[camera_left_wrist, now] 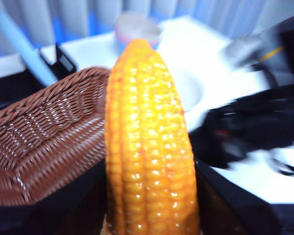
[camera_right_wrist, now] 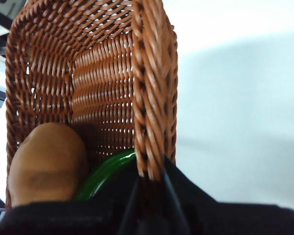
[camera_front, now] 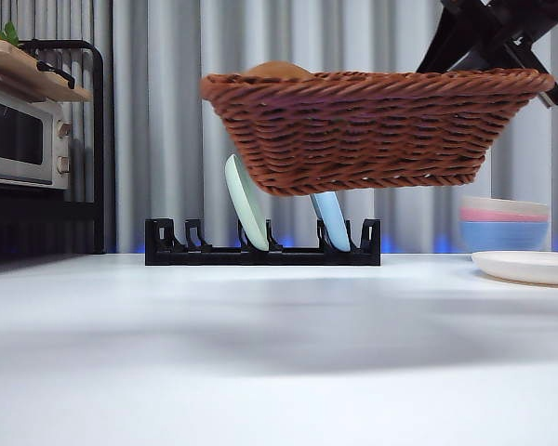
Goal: Pick up the basket,pick up the corn from the table,pick up the potato from the table,pick up the cucumber from the table,put all items into the basket
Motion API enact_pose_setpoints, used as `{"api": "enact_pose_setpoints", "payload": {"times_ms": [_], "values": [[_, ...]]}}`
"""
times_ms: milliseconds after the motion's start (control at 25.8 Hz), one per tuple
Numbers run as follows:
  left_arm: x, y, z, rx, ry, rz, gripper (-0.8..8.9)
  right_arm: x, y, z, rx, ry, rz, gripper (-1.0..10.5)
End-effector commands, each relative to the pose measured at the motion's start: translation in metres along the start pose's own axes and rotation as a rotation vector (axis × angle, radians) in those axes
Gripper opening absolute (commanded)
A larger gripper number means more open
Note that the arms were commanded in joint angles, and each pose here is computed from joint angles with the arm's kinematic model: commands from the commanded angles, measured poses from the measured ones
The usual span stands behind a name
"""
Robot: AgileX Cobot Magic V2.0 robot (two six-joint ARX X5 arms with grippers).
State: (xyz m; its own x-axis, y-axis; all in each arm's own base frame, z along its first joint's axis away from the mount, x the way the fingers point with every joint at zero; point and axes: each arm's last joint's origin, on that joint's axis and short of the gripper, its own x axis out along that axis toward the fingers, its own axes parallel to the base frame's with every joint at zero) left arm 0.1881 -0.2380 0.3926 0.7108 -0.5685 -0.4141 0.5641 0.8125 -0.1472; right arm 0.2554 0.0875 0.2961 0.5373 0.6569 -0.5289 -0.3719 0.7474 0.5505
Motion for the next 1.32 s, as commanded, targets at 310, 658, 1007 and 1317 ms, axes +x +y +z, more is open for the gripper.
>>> {"api": "enact_pose_setpoints", "payload": {"times_ms": [310, 658, 1007, 1317], "values": [[0.058, 0.016, -0.008, 0.024, 0.108, 0.092, 6.77, -0.001, 0.005, 0.000, 0.011, 0.013, 0.014, -0.1], [0.033, 0.010, 0.025, 0.017, 0.066, 0.057, 6.89, 0.003, 0.001, 0.000, 0.026, 0.010, -0.040, -0.1], [-0.053, 0.009, 0.090, 0.063, -0.065, 0.027, 6.89, 0.046, -0.026, -0.008, 0.124, 0.134, -0.090, -0.1], [-0.089, 0.013, 0.099, 0.053, -0.144, 0.017, 6.89, 0.093, -0.046, -0.016, 0.289, 0.173, -0.095, -0.1]]}}
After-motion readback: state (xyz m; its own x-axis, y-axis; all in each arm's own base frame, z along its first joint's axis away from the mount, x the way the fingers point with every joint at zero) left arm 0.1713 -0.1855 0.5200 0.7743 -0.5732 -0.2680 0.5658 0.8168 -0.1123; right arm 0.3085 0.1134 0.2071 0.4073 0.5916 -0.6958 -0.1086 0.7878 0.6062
